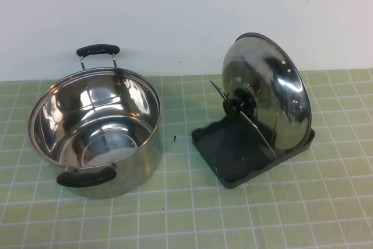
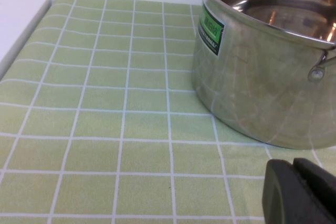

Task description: Put pot lid on rack

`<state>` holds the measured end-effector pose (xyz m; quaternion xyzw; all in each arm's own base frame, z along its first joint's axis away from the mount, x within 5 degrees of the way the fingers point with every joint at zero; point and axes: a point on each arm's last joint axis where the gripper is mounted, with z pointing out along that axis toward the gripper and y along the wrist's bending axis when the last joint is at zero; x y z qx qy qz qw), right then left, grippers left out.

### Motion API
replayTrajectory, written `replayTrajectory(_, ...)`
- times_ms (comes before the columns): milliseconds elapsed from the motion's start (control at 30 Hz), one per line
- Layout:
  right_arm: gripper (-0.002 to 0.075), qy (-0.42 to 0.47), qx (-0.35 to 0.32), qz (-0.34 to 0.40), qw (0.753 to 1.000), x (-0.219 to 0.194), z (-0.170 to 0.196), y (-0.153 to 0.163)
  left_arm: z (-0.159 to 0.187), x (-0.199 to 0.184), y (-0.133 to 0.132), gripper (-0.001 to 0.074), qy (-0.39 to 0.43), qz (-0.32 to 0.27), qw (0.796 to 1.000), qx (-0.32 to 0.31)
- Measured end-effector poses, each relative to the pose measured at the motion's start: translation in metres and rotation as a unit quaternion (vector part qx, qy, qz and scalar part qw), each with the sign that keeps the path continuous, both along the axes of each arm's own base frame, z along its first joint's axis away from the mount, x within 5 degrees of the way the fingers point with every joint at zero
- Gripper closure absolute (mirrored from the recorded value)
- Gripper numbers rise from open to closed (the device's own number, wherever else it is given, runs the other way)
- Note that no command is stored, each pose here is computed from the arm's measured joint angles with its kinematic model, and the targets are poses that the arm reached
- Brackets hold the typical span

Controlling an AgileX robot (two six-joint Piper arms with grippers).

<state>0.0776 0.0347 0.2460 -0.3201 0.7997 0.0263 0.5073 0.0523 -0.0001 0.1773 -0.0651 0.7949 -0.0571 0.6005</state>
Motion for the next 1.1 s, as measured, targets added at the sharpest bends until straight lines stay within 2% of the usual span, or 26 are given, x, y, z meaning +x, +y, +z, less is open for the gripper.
replayTrajectory(267, 0.0726, -0.005, 0.001, 0.029, 1.0, -0.003, 0.0, 0.004, 0.0, 0.0, 0.0, 0.0738, 0.0, 0.0, 1.0, 0.001)
replayTrajectory(467, 0.0726, -0.036, 0.001, 0.004, 0.999, -0.003, -0.023, -0.001, 0.0, 0.0, 0.0, 0.0738, 0.0, 0.0, 1.0, 0.001)
replayTrajectory(667, 0.0726, -0.086, 0.024, -0.087, 0.992, -0.013, -0.044, -0.017, 0.0, 0.0, 0.0, 0.0738, 0.0, 0.0, 1.0, 0.001)
replayTrajectory(833, 0.0726, -0.118, 0.053, -0.181, 0.975, -0.023, -0.059, -0.029, 0.0, 0.0, 0.0, 0.0738, 0.0, 0.0, 1.0, 0.001)
replayTrajectory(1100, 0.0726, -0.081, 0.06, -0.276, 0.956, -0.026, -0.077, -0.039, 0.0, 0.0, 0.0, 0.0738, 0.0, 0.0, 1.0, 0.001)
